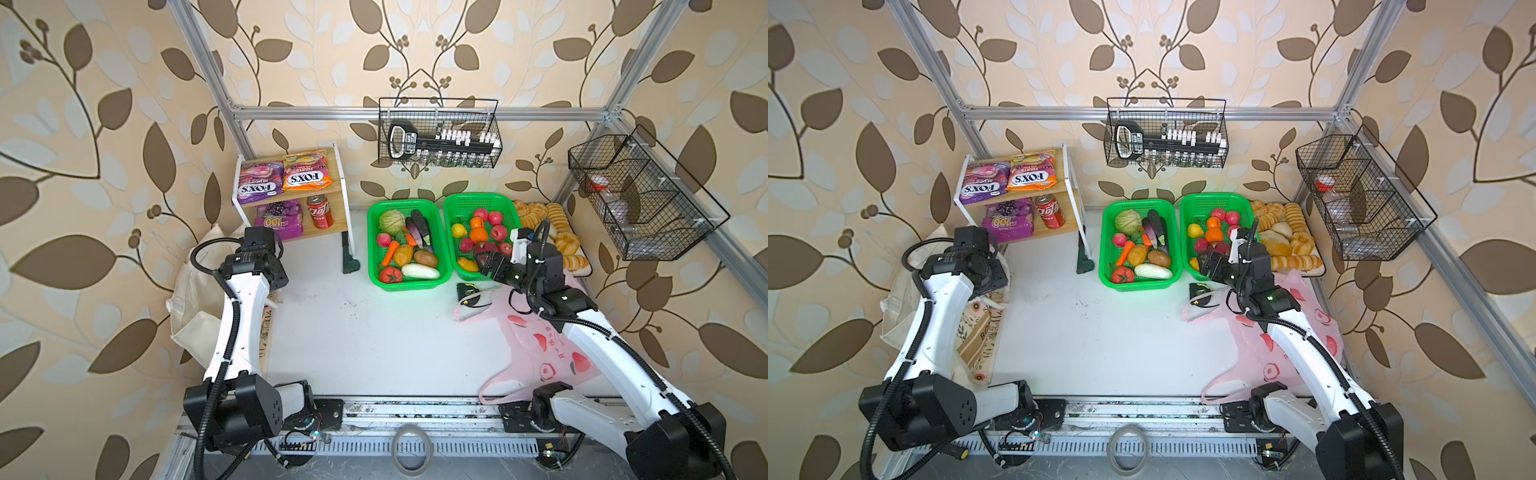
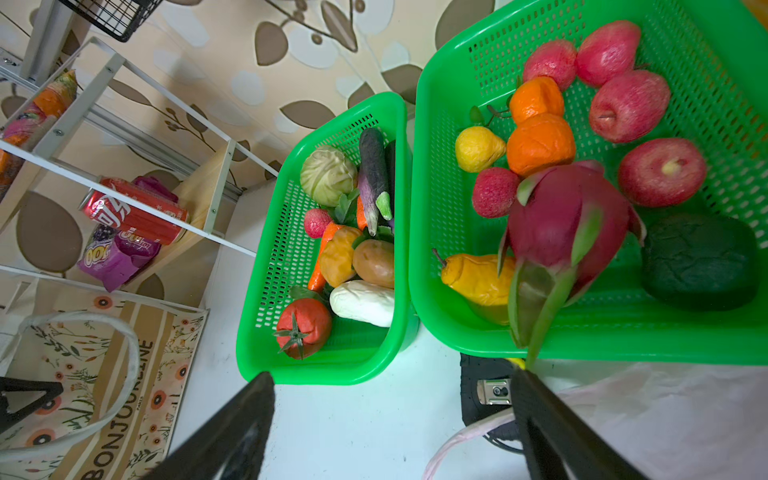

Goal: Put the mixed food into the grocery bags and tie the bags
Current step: 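Grasp the cream tote bag edge with the left gripper while the right approaches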

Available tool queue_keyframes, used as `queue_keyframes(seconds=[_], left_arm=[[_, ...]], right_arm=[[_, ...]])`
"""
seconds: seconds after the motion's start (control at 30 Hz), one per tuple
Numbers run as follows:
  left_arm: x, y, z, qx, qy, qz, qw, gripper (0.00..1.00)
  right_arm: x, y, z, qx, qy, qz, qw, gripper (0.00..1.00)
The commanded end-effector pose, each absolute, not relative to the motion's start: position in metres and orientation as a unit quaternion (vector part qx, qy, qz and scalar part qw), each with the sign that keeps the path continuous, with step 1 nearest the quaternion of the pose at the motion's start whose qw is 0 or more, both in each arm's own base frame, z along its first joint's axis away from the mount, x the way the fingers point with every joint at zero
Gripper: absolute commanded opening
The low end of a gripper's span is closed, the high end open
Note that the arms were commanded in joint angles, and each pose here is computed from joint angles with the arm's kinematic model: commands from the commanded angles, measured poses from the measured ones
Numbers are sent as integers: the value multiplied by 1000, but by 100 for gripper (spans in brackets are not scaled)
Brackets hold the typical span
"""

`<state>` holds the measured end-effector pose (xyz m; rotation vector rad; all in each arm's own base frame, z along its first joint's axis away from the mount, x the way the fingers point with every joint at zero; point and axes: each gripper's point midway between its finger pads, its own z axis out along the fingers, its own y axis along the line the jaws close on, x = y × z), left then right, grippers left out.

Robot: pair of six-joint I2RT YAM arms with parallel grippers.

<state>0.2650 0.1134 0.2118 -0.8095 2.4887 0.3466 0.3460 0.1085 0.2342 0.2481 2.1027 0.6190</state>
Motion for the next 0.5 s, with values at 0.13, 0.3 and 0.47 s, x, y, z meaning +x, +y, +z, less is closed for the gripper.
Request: queue_keyframes(seconds=[0.13, 0.3, 0.47], left_arm=[[238, 70, 235, -287, 917, 19, 275, 10], [234, 47, 238, -280, 922, -42, 263, 1], [219, 18, 235, -262, 938, -95, 206, 0]], right_arm=[[365, 144, 246, 70, 844, 303, 438, 89], [354, 210, 221, -22, 869, 350, 348, 88], [310, 275, 168, -103, 888, 369, 254, 87]])
